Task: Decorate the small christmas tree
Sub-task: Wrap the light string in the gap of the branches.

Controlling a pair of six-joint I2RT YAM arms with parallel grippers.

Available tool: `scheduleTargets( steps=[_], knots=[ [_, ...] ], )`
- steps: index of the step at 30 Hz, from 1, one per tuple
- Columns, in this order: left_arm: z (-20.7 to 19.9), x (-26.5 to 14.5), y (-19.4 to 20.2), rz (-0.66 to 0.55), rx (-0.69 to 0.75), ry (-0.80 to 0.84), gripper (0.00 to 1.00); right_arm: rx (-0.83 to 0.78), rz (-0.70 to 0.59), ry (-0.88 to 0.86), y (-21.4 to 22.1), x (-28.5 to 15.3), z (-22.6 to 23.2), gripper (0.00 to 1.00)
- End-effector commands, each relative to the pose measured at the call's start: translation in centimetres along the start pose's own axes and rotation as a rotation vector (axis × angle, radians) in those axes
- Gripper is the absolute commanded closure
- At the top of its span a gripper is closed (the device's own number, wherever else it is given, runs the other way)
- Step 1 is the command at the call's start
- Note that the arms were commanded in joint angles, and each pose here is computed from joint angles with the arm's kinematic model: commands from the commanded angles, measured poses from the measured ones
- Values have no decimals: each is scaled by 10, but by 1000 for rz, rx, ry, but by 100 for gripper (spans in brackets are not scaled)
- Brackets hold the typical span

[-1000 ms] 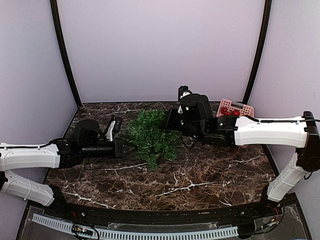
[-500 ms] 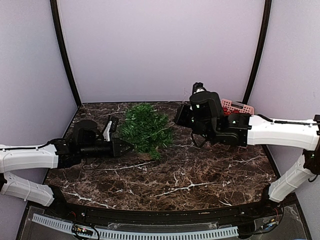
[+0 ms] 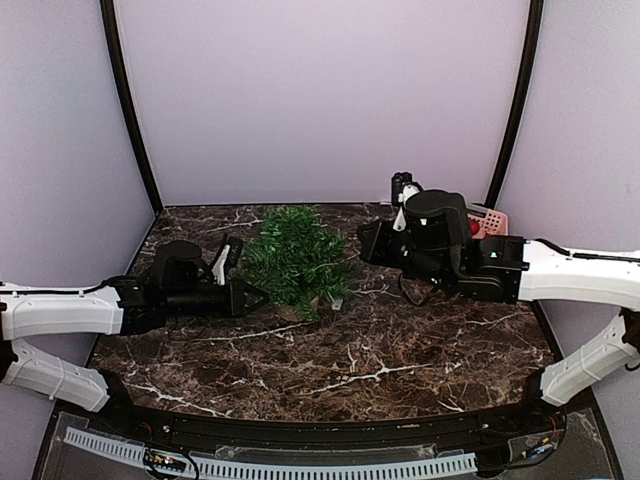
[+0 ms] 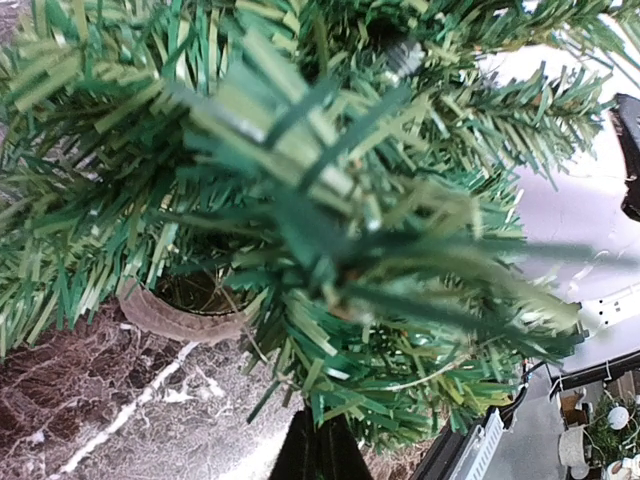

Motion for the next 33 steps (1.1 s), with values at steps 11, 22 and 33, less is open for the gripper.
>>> scheduleTargets(
  steps=[11, 22, 33],
  knots=[
    [-8, 8, -10, -7, 16, 17, 100, -23, -64, -243, -1, -32, 54, 100],
    [-6, 8, -10, -14, 9, 2, 100, 73, -1, -71, 44, -36, 35, 100],
    [-1, 5, -6, 0, 17, -12, 100, 96, 41, 124, 75, -28, 3, 100]
  ],
)
Point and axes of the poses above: each gripper's point midway between its finger pads, its own x axis out along the fingers, its own z axis along the line the jaws close on, y = z × x, the point moved 6 cm from there along -x, back along the fingers, and after that the axes turned 15 degrees about -x, right-handed, at the moved point
